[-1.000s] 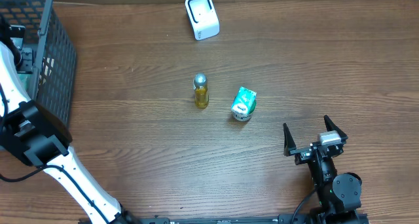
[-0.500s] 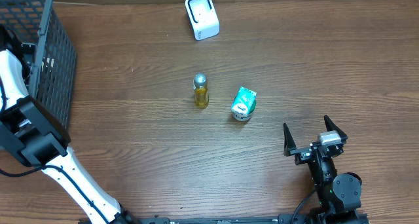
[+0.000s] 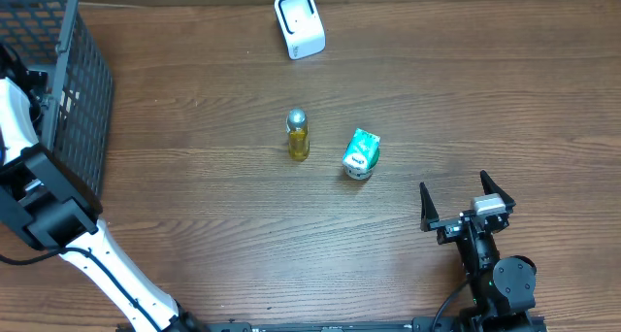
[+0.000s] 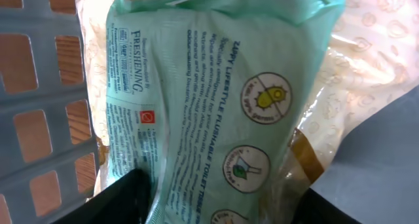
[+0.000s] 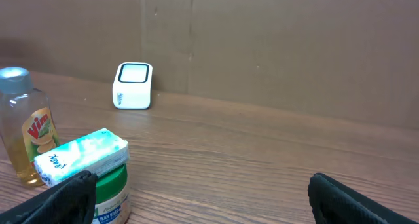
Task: Scan the item barcode
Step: 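Reach the left gripper into the basket and grasp the brown-and-green pouch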
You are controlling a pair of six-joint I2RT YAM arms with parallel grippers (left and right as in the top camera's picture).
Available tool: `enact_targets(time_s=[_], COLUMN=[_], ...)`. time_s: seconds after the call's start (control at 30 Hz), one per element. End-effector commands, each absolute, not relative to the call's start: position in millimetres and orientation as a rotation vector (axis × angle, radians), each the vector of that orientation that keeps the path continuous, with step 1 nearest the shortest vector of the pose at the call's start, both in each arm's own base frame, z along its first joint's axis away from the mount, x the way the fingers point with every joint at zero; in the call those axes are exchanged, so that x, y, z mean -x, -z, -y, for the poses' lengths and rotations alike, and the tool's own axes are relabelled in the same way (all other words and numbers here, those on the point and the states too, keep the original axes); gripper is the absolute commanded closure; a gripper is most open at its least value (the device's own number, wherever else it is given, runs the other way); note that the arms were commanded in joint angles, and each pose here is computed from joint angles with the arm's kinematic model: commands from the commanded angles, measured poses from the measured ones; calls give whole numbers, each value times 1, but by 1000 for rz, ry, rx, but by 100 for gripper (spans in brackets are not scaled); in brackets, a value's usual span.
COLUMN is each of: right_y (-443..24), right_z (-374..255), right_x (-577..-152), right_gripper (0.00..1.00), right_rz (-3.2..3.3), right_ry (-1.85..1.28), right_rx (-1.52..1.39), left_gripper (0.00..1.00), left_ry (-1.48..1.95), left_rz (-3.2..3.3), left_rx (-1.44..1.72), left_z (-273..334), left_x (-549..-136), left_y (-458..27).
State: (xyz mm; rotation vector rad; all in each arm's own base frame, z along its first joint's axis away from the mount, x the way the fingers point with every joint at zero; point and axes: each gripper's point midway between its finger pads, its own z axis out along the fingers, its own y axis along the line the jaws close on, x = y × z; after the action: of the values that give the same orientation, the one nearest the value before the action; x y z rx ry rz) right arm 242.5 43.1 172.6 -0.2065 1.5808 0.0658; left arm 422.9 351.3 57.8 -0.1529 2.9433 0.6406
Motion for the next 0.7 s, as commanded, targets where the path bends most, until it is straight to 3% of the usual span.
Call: enact_targets(time_s=[0.0, 0.17, 0.4, 0.67], right_y=[-170, -170, -170, -170], right_z=[-44, -44, -44, -44], right_x=[-243, -243, -243, -243], right_gripper=[0, 0, 0, 0], right_rz=[-1579, -1579, -1579, -1579], right_ry=[-66, -67, -66, -67], right_rx=[209, 209, 209, 209], left_gripper=[43, 71, 79, 96], left_ry=[-551, -521, -496, -568], left_rz=[-2988, -2973, -2913, -2623], left_rx=[236, 260, 361, 570], left_z=[-343, -338, -337, -350], left_x=[-411, -414, -422, -441], left_y=[-37, -40, -56, -163])
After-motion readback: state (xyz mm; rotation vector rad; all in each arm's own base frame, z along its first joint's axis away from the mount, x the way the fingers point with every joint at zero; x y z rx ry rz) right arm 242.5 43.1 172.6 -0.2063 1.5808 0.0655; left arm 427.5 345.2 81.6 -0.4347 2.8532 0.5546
